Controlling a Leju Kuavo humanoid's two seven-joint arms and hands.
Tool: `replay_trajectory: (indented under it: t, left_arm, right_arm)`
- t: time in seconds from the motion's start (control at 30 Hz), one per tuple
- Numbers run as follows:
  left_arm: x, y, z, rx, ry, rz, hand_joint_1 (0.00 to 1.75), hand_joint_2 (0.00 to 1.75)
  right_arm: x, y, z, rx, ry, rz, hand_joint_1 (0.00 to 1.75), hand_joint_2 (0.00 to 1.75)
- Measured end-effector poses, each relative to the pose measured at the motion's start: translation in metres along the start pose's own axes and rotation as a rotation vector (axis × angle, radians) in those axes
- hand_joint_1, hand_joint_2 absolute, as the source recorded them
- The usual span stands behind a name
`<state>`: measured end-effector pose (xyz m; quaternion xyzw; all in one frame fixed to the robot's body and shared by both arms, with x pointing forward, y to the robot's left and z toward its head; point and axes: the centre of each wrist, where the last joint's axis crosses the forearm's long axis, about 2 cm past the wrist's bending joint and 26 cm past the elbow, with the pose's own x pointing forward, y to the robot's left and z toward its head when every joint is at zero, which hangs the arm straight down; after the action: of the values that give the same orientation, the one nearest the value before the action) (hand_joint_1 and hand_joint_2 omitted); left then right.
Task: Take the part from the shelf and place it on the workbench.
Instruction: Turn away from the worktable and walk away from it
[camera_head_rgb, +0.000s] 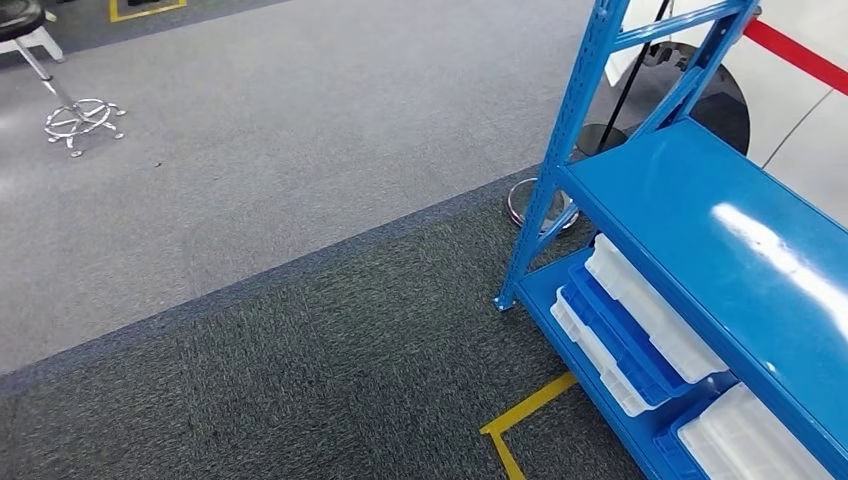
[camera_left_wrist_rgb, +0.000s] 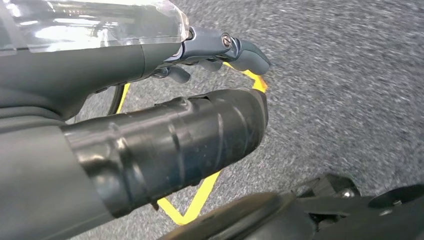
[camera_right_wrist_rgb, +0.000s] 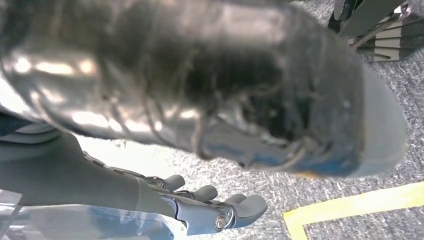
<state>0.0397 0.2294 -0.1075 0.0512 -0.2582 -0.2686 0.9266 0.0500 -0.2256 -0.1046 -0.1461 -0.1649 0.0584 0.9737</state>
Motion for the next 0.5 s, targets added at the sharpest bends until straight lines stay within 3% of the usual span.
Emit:
replay_trajectory:
  t: [0.5]
  left_arm:
    - [-0.0013,-0.0007,0.0007,-0.001,-0.002,0.000,0.00,0.00]
  right_arm:
    - [-0.0005,-0.0002,0.0000,0.004,-0.006,0.004,0.00,0.00]
